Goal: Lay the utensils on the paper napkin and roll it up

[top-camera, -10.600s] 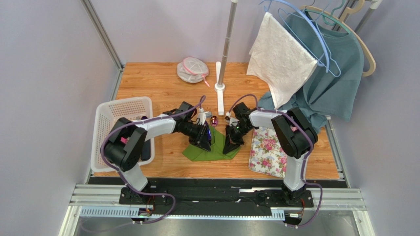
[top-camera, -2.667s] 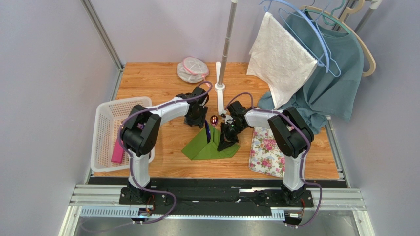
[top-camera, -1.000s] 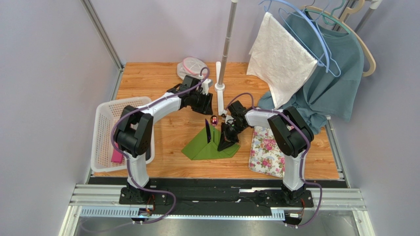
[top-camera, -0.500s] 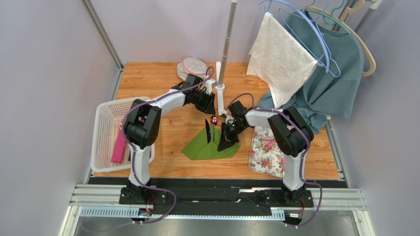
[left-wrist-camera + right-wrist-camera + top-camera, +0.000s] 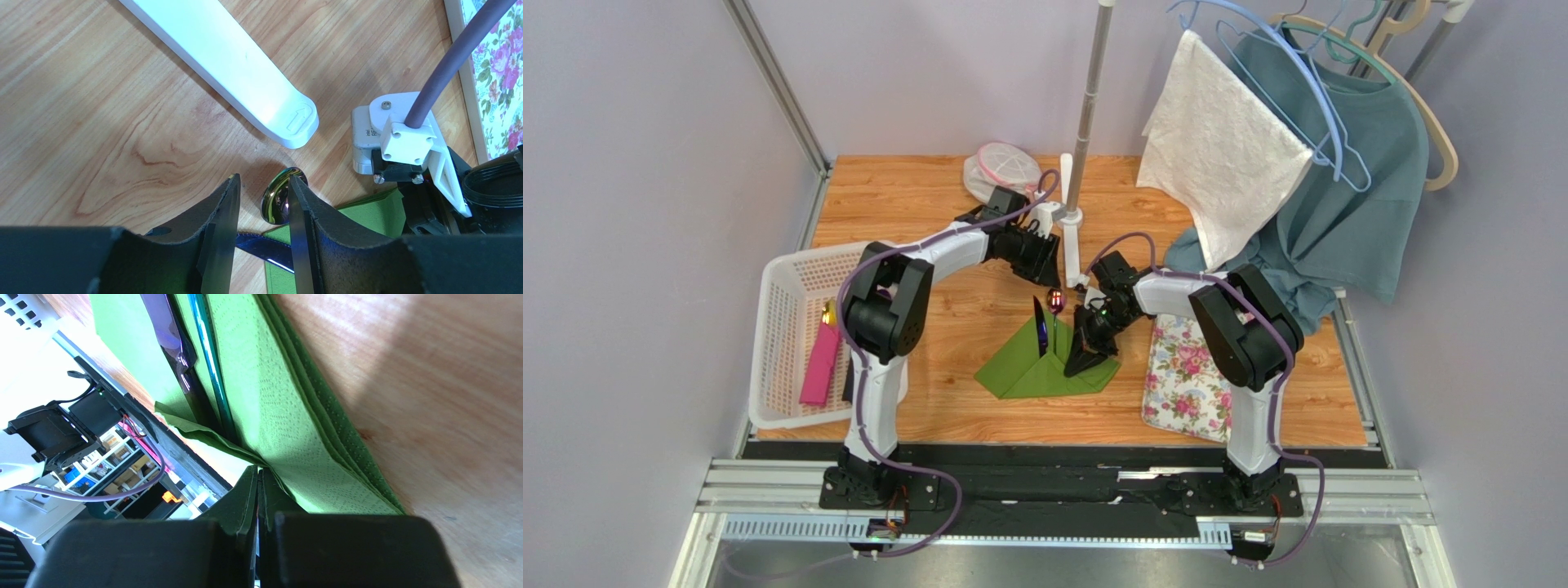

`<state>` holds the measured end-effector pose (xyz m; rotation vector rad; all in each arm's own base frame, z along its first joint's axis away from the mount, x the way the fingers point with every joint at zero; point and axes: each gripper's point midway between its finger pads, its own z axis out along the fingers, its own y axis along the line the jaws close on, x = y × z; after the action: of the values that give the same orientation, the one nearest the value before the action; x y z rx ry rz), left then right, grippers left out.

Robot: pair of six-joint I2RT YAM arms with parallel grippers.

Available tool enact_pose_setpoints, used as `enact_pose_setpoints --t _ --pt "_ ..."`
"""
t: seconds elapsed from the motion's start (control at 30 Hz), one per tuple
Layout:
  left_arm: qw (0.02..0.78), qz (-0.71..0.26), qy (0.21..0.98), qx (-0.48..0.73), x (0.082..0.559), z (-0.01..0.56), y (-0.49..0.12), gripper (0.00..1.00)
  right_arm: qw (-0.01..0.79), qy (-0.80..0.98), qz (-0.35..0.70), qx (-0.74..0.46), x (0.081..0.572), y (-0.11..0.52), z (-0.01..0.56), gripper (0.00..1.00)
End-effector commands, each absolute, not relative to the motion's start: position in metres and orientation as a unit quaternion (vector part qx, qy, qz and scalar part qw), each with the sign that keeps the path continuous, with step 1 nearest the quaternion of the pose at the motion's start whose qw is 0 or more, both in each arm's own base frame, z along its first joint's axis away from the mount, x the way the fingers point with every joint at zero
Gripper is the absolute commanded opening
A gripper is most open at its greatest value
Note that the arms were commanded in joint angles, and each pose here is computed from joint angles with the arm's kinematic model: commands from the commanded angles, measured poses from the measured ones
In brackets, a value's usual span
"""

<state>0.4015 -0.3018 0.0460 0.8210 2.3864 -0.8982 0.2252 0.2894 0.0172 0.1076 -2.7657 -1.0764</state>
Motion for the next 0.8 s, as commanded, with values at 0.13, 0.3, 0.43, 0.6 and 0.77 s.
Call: enact_pose_setpoints --t 0.13,0.3,0.43,0.6,0.77 --pt "0.245 -0.344 0.848 0.32 0.409 0.055 -0.311 0.43 0.078 -0.943 -0.323 0.027 0.229 0.276 -0.005 0.01" --pt "0.24 -0.349 0.848 0.32 0.408 0.053 -0.312 0.41 0.078 -0.943 -0.323 0.025 0.23 0.276 -0.005 0.01" --pt "0.238 -0.352 0.847 0.319 0.406 0.052 -0.312 0.36 0.079 -0.944 -0.321 0.025 0.229 0.275 -0.007 0.01" --pt "0.245 -0.352 0.846 0.316 0.405 0.054 -0.311 0.32 0.082 -0.944 -0.32 0.022 0.229 0.274 -0.008 0.01" --pt "0.256 -0.352 0.844 0.315 0.405 0.064 -0.308 0.3 0.082 -0.944 -0.32 0.022 0.229 0.275 -0.009 0.01"
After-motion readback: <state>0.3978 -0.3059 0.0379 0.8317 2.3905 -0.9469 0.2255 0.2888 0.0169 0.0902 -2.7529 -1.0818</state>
